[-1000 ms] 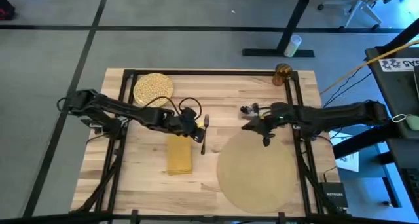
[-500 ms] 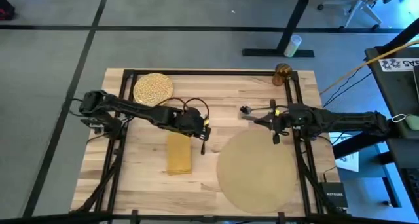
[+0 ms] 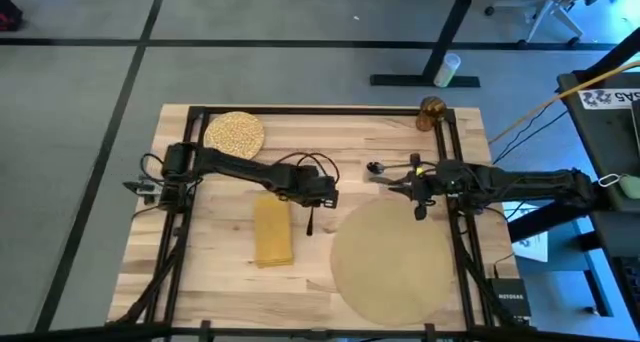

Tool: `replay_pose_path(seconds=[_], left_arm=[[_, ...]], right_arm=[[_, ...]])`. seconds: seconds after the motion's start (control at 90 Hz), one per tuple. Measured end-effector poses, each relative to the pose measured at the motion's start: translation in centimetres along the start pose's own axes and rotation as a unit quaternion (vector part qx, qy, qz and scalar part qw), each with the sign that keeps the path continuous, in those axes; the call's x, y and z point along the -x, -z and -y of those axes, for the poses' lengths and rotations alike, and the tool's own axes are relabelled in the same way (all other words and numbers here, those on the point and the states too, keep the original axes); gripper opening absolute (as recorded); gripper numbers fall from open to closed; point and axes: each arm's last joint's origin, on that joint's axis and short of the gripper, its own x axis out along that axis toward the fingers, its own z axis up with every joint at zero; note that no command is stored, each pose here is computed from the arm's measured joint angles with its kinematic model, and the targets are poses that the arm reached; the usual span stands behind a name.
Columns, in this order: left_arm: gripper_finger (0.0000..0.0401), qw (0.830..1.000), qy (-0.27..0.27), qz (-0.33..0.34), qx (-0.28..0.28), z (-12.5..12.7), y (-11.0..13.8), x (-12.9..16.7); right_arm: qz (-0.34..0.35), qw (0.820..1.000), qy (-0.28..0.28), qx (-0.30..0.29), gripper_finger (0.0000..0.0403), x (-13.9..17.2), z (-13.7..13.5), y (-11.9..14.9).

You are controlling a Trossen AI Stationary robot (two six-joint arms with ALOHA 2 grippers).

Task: Set table place
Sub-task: Put the black fork on the yellow table napkin

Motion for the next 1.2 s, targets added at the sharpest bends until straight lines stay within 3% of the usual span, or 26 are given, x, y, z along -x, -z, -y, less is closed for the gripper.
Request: replay_pose_path(seconds=[0.356,0.633,1.011,1.2], left_arm=[[0.0000,0.998,-0.048,-0.015,0.048,0.4,0.9,-0.8],[0.0000,0.998,-0.013,-0.012,0.056,1.0,0.5,-1.0],[0.0001,0.998,-0.023,-0.024,0.058,0.6,-0.6,-2.1],[0.0029,0.998,0.001,-0.037,0.043,1.0,-1.2,-2.0]], right_arm=[[0.007,1.000,0.004,0.021,0.0063,0.0,0.1,-0.2],[0.016,0.999,0.009,0.039,0.0062,0.0,0.2,-0.3],[0.029,0.999,-0.003,0.041,0.0062,0.0,0.1,-0.5],[0.029,0.999,-0.004,0.041,0.0062,0.0,0.1,-0.5]])
